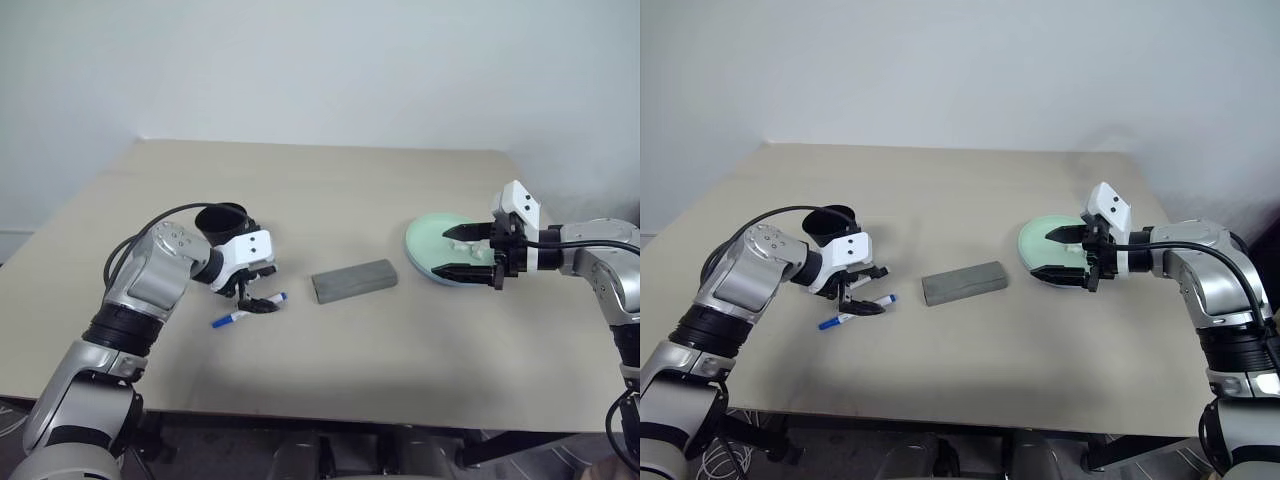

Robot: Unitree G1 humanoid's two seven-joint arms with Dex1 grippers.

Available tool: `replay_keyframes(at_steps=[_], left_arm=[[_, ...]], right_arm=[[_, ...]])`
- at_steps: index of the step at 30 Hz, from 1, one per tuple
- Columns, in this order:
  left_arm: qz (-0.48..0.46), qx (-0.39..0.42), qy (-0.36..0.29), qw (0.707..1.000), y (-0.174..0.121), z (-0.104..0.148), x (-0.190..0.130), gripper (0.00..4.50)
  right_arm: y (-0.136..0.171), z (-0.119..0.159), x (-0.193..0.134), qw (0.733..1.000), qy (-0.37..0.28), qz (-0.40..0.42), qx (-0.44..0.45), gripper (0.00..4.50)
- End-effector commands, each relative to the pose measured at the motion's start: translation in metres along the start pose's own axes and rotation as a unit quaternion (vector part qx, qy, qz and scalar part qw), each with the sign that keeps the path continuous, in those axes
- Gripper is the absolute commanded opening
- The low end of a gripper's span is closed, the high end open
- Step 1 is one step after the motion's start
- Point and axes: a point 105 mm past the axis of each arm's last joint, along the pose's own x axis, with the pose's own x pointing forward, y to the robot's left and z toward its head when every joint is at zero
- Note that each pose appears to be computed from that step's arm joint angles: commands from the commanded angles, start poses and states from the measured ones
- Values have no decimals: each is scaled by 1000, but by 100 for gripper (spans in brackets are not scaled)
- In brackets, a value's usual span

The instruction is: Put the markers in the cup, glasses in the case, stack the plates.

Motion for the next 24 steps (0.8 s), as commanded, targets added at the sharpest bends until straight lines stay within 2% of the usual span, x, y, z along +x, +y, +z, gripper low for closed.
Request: replay_keyframes(at_steps=[1, 4, 8, 11, 17, 21, 24], left_arm=[[16, 12, 8, 1000, 5, -7, -3, 446], [12, 6, 11, 1000, 3, -13, 0, 446], [0, 1, 10, 1000, -2, -18, 4, 326], [-7, 1, 11, 1000, -5, -21, 5, 208], [-10, 1, 9, 1000, -7, -21, 7, 12], [-4, -3, -51, 999, -2, 5, 0, 11], [-11, -6, -128, 992, 0, 37, -14, 11]], right_arm=[[1, 11, -4, 1000, -12, -4, -22, 450], [1, 12, -3, 1000, -12, -4, -22, 450], [1, 13, -4, 1000, -12, -4, -23, 450], [1, 13, -4, 1000, -11, -4, -22, 450], [1, 13, -4, 1000, -10, -5, -22, 450], [0, 13, -4, 1000, -10, -4, -23, 450], [0, 14, -4, 1000, -10, -3, -23, 450]])
